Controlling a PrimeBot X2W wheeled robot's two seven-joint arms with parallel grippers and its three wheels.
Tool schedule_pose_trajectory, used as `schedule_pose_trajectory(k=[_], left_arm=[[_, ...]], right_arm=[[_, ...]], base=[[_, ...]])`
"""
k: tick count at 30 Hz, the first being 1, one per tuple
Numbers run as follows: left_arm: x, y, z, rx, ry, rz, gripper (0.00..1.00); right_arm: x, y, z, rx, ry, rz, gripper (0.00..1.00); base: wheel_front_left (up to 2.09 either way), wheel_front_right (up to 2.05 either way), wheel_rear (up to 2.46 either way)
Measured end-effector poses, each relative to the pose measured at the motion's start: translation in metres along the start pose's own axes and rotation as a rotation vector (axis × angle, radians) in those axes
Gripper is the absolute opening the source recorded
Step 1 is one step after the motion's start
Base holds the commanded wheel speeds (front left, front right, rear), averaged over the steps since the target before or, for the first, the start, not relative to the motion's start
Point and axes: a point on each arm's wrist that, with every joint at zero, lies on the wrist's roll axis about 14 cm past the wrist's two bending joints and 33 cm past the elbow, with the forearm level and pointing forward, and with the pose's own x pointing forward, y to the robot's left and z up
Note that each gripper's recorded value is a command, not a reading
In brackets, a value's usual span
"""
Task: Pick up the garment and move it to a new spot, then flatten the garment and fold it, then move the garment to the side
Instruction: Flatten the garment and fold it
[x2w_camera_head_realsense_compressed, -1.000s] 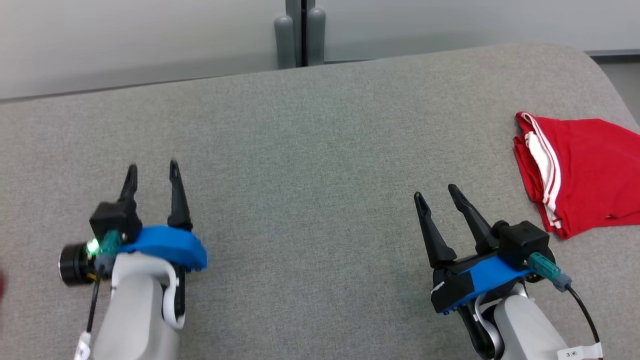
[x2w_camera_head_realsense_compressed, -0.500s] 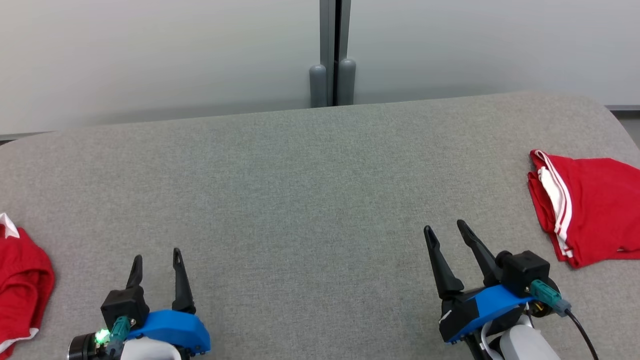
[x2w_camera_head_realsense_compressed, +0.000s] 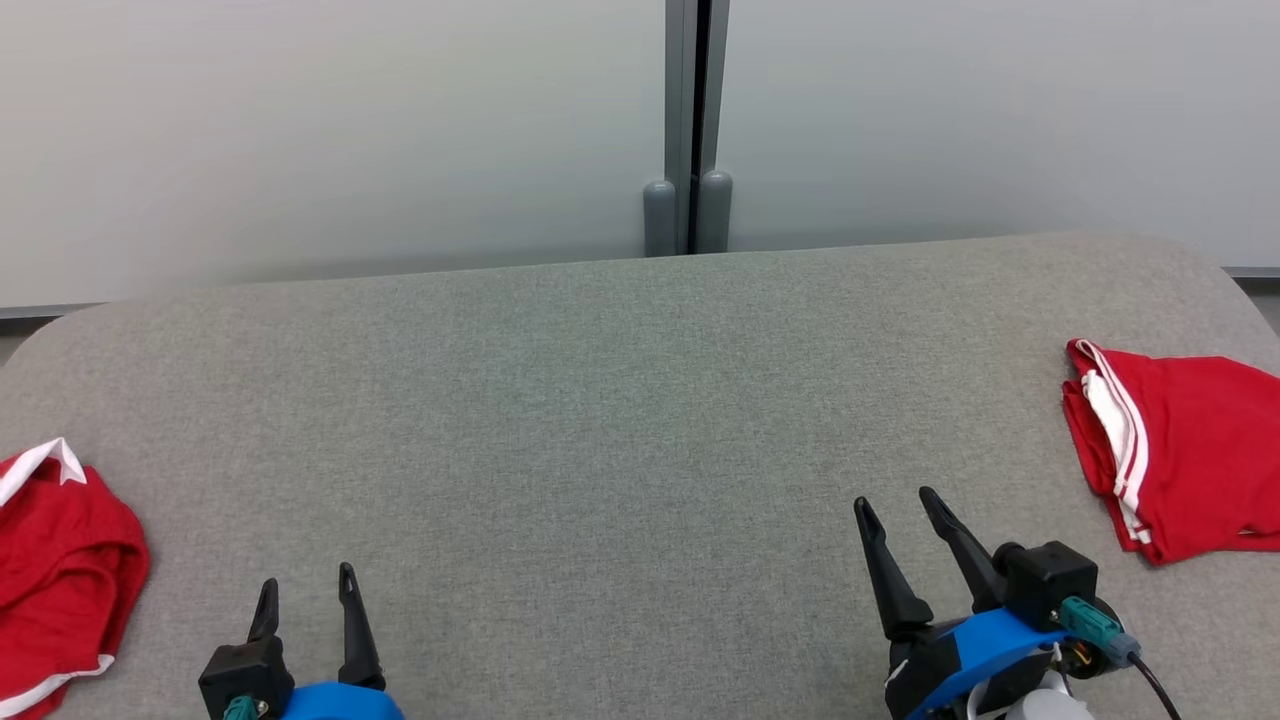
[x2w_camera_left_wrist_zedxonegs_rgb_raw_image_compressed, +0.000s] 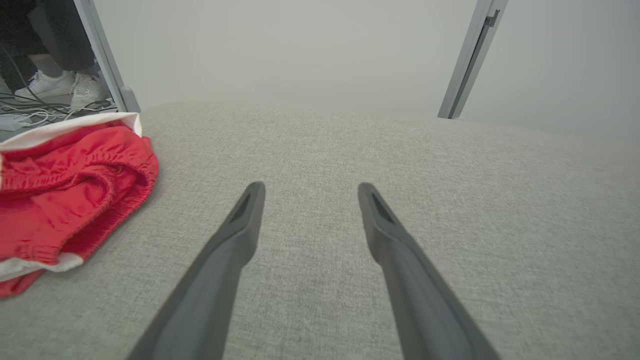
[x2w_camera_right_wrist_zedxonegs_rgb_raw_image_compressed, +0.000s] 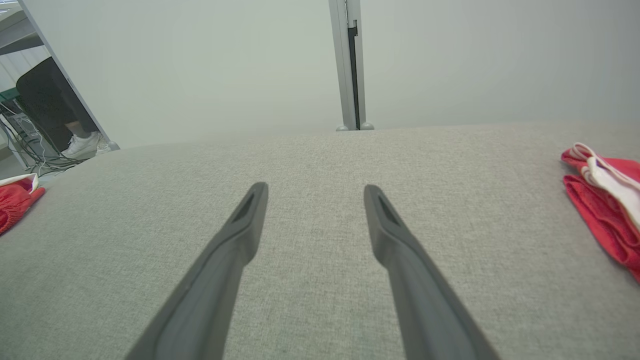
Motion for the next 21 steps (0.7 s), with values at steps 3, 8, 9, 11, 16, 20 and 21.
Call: schedule_pose_trajectory(k=[3, 8, 9, 11, 16, 20, 21], left_arm=[[-0.001, 0.004, 0.000, 0.001, -0.002, 0.011, 1.00], [-0.003, 0.009, 0.000, -0.002, -0.001, 0.027, 1.00], [-0.004, 0.010, -0.001, -0.003, 0.000, 0.032, 1.00], [-0.005, 0.015, -0.001, -0.006, 0.001, 0.046, 1.00], [-0.013, 0.034, 0.002, -0.016, -0.013, 0.107, 1.00], [-0.026, 0.060, 0.006, -0.032, -0.031, 0.188, 1.00], [-0.031, 0.068, 0.005, -0.037, -0.032, 0.215, 1.00]], right_arm=[[0.001, -0.001, 0.000, -0.005, 0.001, -0.001, 1.00], [0.003, -0.006, -0.001, -0.022, 0.004, -0.013, 1.00], [0.003, -0.006, -0.001, -0.022, 0.005, -0.014, 1.00], [0.004, -0.005, -0.002, -0.028, 0.009, -0.011, 1.00], [0.014, 0.009, -0.004, -0.051, 0.014, 0.036, 1.00], [0.027, 0.025, -0.006, -0.067, 0.019, 0.086, 1.00], [0.031, 0.030, -0.007, -0.074, 0.022, 0.101, 1.00]], base=[[0.00, 0.00, 0.00], [0.00, 0.00, 0.00], [0.00, 0.00, 0.00], [0.00, 0.00, 0.00], [0.00, 0.00, 0.00], [0.00, 0.00, 0.00], [0.00, 0.00, 0.00]])
